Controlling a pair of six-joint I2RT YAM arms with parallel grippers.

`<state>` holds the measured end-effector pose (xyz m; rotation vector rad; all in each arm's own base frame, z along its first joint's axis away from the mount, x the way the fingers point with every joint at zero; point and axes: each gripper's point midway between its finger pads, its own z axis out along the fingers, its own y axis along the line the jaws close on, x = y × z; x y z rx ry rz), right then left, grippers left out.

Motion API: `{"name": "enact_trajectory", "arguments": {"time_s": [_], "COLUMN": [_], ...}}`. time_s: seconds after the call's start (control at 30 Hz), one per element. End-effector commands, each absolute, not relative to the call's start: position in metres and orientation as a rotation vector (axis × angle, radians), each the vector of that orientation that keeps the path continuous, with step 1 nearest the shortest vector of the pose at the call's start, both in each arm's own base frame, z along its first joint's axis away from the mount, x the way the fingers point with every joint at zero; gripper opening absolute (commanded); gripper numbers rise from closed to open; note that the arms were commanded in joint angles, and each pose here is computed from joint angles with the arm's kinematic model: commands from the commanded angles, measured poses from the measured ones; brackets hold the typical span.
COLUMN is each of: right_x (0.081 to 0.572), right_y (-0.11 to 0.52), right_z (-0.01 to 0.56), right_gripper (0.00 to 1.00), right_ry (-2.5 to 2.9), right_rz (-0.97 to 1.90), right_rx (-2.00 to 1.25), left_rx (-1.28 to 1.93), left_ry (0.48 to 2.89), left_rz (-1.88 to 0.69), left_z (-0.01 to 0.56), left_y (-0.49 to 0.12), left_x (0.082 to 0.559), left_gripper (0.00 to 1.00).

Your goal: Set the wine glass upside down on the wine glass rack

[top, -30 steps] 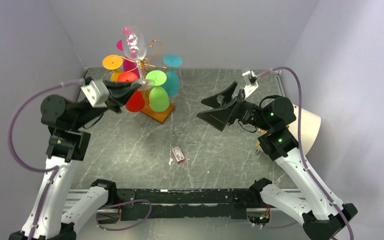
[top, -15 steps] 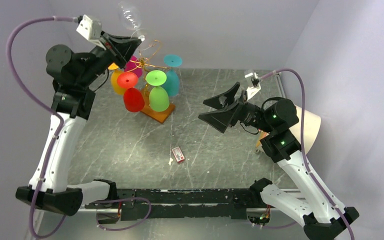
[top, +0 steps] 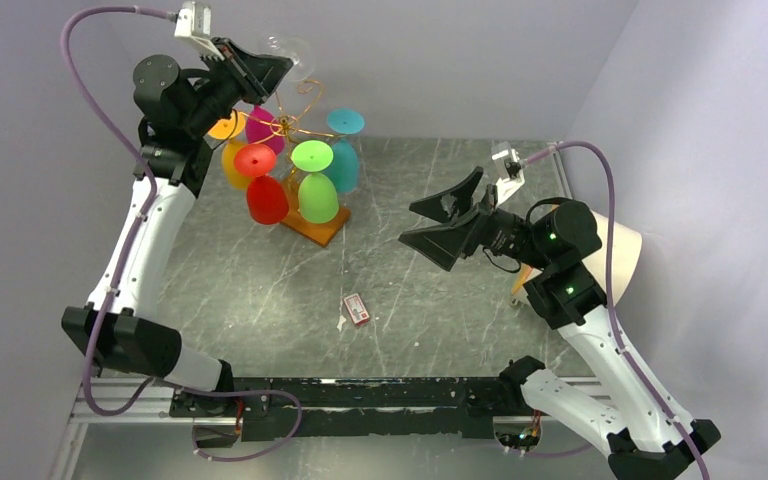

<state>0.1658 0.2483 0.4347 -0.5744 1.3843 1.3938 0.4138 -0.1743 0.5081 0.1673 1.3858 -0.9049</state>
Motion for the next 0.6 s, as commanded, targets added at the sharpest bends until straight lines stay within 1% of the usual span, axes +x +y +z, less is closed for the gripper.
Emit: {"name": "enact_trajectory", "arguments": {"time_s": [0.0,0.23,0.57], "right_x": [0.163,0.161,0.159], "right_y": [0.247,0.244,0.241], "right_z": [0.435,0.436,0.440], "right_gripper": [1.00,1.00,1.00], "right_ry": [1.368,1.367,1.360], "right_rz": [1.373,1.353,1.318], "right_rx": [-0.594,-0.609,-0.616], "left_rx": [0.151,0.137,0.022], "left_ry": [1.255,1.220,1.266], "left_rz": [-0.964,-1.004,-1.119], "left_z": [0.552,0.539,0.510], "left_y": [-0.167,-0.159,-0.162], "left_x": [0.414,0.435,0.469], "left_gripper": [0.07,0.07,0.07]}}
